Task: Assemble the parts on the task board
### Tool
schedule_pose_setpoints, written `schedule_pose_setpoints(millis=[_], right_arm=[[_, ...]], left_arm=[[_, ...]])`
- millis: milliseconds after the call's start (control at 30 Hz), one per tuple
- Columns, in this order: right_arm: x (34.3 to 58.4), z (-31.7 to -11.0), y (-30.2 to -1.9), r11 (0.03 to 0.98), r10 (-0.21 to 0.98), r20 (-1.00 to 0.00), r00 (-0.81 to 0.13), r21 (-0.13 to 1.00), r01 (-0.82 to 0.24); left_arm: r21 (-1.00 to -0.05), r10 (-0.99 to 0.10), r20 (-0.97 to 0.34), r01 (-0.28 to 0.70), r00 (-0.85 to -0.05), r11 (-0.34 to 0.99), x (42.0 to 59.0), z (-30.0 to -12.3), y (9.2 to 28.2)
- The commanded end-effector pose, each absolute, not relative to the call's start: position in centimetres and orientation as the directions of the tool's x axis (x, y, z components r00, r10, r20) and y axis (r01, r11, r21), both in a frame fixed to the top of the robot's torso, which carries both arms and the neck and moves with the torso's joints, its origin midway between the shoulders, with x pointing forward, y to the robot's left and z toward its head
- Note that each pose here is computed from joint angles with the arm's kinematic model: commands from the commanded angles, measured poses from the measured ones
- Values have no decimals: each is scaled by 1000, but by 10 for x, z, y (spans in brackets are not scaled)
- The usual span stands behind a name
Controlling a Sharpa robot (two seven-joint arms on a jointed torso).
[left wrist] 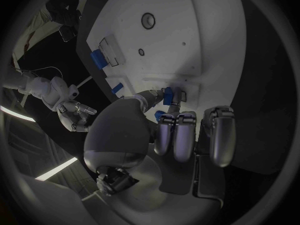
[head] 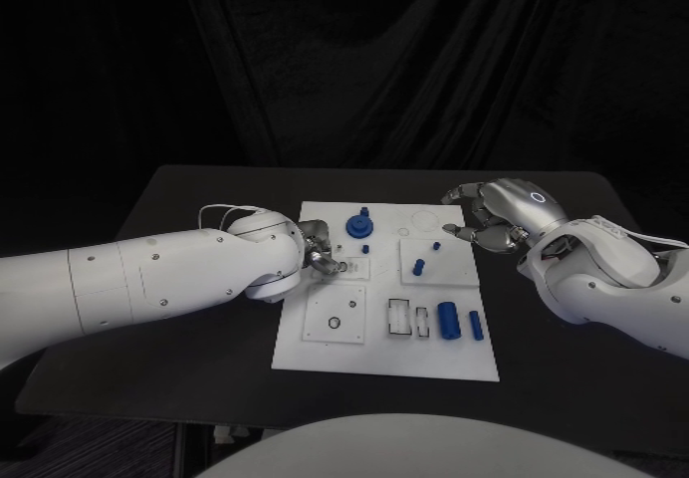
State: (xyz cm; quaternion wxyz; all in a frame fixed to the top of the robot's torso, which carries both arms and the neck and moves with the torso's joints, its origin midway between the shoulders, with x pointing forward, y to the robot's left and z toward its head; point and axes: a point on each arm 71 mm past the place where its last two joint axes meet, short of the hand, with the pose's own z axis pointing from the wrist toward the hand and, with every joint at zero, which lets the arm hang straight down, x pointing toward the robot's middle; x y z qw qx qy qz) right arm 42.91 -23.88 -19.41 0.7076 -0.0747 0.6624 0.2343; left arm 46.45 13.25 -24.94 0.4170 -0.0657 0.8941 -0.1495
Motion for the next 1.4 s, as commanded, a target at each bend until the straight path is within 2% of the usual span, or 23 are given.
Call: schedule_pose_setpoints(millis=[33, 1400], right_arm=[[429, -196, -239, 888, 226, -974, 1, 205, -412], [430, -202, -242, 897, 207, -978, -34, 203, -393]], left_arm=[[-347, -267, -706, -8, -656, 938, 465, -251, 131], [-340, -260, -702, -9, -663, 940, 470, -259, 122]])
